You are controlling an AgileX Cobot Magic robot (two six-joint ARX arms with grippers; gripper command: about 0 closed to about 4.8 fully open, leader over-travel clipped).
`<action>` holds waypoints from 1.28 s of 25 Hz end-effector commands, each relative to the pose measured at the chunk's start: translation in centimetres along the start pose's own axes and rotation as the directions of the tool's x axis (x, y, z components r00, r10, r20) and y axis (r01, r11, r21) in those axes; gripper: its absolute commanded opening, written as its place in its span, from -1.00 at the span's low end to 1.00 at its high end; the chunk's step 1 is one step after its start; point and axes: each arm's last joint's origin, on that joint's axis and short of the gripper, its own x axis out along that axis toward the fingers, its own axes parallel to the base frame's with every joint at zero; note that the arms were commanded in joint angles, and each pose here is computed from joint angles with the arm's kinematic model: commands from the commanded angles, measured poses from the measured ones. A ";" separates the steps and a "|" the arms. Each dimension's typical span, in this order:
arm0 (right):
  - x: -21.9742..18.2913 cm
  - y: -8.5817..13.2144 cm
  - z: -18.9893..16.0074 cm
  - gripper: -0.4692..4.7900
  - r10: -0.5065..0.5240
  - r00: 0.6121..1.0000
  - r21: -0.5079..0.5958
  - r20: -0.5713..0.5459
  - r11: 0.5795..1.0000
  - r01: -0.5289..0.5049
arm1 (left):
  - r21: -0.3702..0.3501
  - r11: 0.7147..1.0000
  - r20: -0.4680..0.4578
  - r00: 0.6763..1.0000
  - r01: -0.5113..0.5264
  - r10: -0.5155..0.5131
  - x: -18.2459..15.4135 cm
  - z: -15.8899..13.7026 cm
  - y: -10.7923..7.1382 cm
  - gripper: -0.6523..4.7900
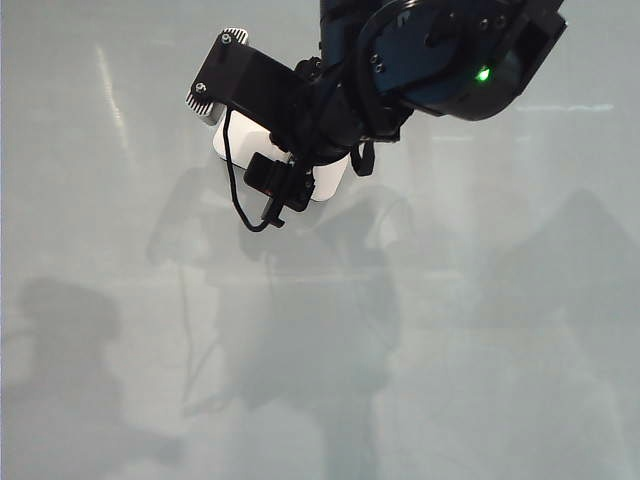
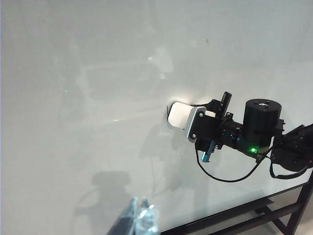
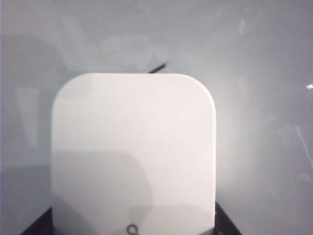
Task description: Grab the whiteboard eraser that is attached to the surface of the whiteboard and use it to clean the writing on the whiteboard.
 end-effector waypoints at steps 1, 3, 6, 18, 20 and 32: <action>0.3 0.0 0.2 -0.23 0.004 0.999 0.020 0.047 1.000 -0.004 | 0.003 1.000 0.006 1.000 0.001 -0.001 0.0 0.1 0.0 -0.78; 0.1 0.1 0.6 -0.23 0.002 0.998 0.016 0.060 1.000 -0.003 | 0.003 1.000 0.006 1.000 0.002 -0.002 0.0 0.1 0.0 -0.78; -0.2 -0.3 1.6 -0.23 -0.059 0.992 -0.022 0.109 0.998 0.062 | 0.003 1.000 0.007 1.000 0.002 -0.002 0.0 0.1 0.0 -0.78; 1.4 -0.5 4.1 -0.23 -0.001 0.993 -0.014 0.118 1.000 0.003 | 0.003 1.000 0.008 1.000 0.002 -0.002 -0.1 0.1 0.0 -0.78; 1.7 0.4 3.8 -0.23 0.017 0.994 -0.022 0.110 1.000 -0.015 | 0.003 1.000 0.008 1.000 0.002 -0.002 -0.1 0.1 0.0 -0.78; 1.8 1.1 4.0 -0.24 -0.058 0.996 -0.115 0.070 0.991 0.066 | 0.003 1.000 0.008 1.000 0.002 -0.002 -0.1 0.1 0.0 -0.78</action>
